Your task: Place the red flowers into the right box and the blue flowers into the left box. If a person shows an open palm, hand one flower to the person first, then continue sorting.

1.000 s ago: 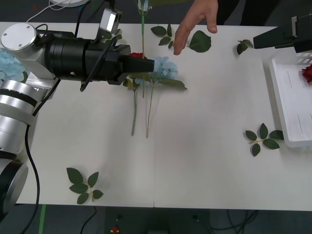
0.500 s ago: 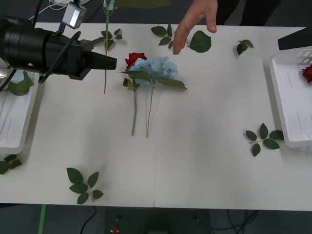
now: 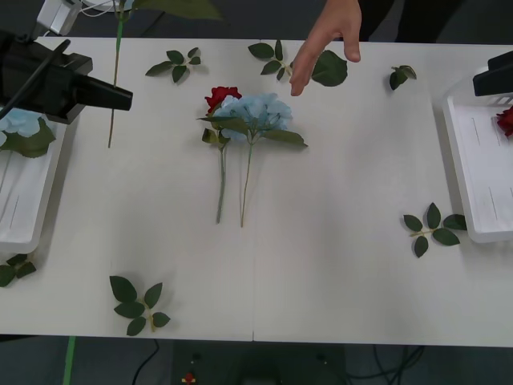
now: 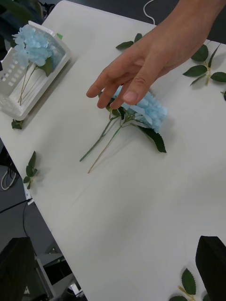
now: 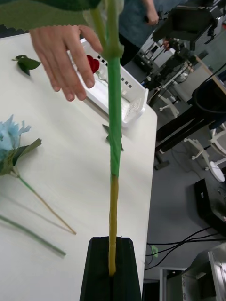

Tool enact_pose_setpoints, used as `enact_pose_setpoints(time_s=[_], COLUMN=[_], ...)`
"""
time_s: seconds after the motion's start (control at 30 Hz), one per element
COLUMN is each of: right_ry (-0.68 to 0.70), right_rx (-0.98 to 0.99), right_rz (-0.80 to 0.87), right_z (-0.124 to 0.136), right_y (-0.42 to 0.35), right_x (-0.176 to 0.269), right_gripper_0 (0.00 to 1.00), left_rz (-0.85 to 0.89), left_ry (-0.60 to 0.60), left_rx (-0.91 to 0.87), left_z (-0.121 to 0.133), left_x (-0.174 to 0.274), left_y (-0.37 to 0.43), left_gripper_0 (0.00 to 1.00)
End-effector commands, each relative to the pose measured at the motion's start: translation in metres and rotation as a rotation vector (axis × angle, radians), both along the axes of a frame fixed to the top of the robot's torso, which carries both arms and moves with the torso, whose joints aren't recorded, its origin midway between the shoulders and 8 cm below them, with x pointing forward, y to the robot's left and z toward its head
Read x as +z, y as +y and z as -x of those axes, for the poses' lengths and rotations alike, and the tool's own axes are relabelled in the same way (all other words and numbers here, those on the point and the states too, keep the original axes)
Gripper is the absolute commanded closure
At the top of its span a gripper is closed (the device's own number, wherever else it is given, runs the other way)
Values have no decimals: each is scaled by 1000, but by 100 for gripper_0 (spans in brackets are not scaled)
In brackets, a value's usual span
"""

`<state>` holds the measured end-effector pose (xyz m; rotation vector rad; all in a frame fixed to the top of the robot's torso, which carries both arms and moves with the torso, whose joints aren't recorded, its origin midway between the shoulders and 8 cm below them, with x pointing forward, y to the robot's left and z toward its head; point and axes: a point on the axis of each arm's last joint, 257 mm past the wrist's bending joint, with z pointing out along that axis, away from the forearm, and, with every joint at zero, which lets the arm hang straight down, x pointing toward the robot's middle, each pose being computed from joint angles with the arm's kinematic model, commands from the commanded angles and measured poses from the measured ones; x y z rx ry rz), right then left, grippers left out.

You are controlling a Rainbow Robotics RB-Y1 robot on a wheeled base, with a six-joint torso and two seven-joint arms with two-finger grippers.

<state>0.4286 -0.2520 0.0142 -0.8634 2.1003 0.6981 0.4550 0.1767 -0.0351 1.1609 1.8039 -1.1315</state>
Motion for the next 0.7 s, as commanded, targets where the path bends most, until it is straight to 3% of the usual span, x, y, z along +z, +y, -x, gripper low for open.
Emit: enact_pose_setpoints(time_s=[0.03,0.7], right_ry=[-71,-110], right_rx=[11,72], right_rz=[41,37], right_z=[5,11], right_y=[-24,-21], right_x=[10,0], right_gripper_0=[0,0], left_rz=[-69,-69], left_ry=[64,82], left_rx=[69,126], left_z=[1,-6], left_x=[22,27], left_y=[25,41], left_gripper_0=[100,100])
